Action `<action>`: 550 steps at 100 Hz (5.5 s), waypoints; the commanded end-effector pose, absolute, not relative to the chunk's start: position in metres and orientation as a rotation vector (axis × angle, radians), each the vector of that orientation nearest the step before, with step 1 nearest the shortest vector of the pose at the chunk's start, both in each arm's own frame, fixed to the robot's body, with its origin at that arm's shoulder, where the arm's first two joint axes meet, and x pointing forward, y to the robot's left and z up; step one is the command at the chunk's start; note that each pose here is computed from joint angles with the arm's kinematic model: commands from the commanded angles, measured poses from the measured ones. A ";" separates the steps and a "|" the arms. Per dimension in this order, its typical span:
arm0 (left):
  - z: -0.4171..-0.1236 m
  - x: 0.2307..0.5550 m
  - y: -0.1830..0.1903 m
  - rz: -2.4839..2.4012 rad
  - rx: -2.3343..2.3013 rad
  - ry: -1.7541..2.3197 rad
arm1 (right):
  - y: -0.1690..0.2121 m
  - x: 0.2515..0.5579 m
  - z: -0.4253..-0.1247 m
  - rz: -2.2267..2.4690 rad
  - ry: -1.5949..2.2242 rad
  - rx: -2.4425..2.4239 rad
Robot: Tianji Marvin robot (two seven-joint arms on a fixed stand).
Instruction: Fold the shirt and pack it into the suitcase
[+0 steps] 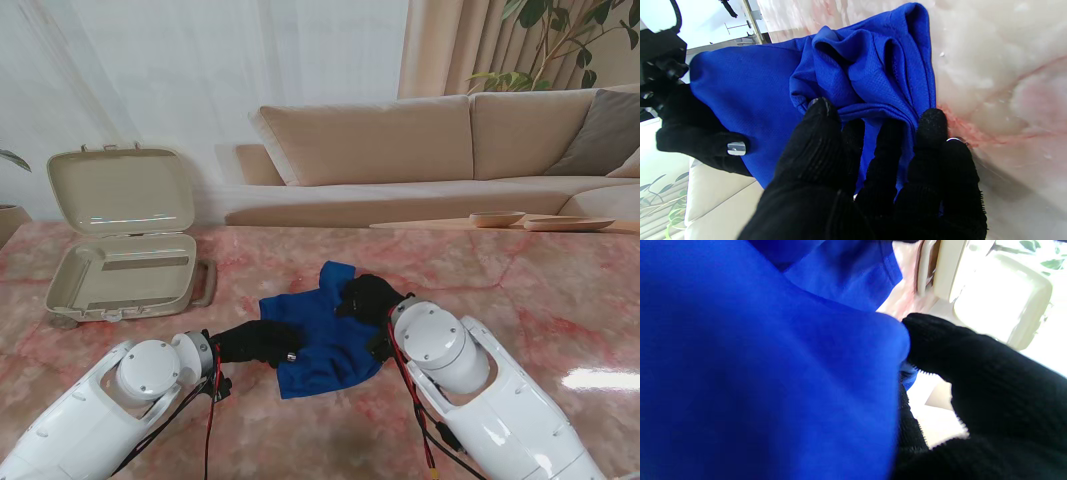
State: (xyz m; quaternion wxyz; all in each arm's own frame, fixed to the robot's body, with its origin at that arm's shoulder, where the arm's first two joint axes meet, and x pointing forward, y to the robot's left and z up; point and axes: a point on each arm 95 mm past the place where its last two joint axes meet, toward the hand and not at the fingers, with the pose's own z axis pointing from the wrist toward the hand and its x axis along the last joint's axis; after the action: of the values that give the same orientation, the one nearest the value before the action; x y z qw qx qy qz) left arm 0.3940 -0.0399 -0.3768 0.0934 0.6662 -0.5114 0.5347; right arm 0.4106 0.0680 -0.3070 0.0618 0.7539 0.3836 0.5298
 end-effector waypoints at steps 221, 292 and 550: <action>-0.314 0.361 0.006 1.844 2.121 -1.518 | 0.096 0.364 -0.312 1.886 1.293 2.166; -0.300 0.411 -0.032 1.938 2.025 -1.404 | 0.081 0.336 -0.342 1.936 1.373 2.192; -0.351 0.454 0.000 1.637 2.150 -1.745 | 0.034 0.316 -0.374 1.749 1.466 2.216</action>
State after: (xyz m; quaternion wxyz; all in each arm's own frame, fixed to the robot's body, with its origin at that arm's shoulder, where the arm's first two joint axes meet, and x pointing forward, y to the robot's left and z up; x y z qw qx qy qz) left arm 0.4583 -0.0063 -0.3422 -0.0379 0.6597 -0.5397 0.5216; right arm 0.3177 0.0351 -0.3668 -0.0134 0.6867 0.4597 0.5629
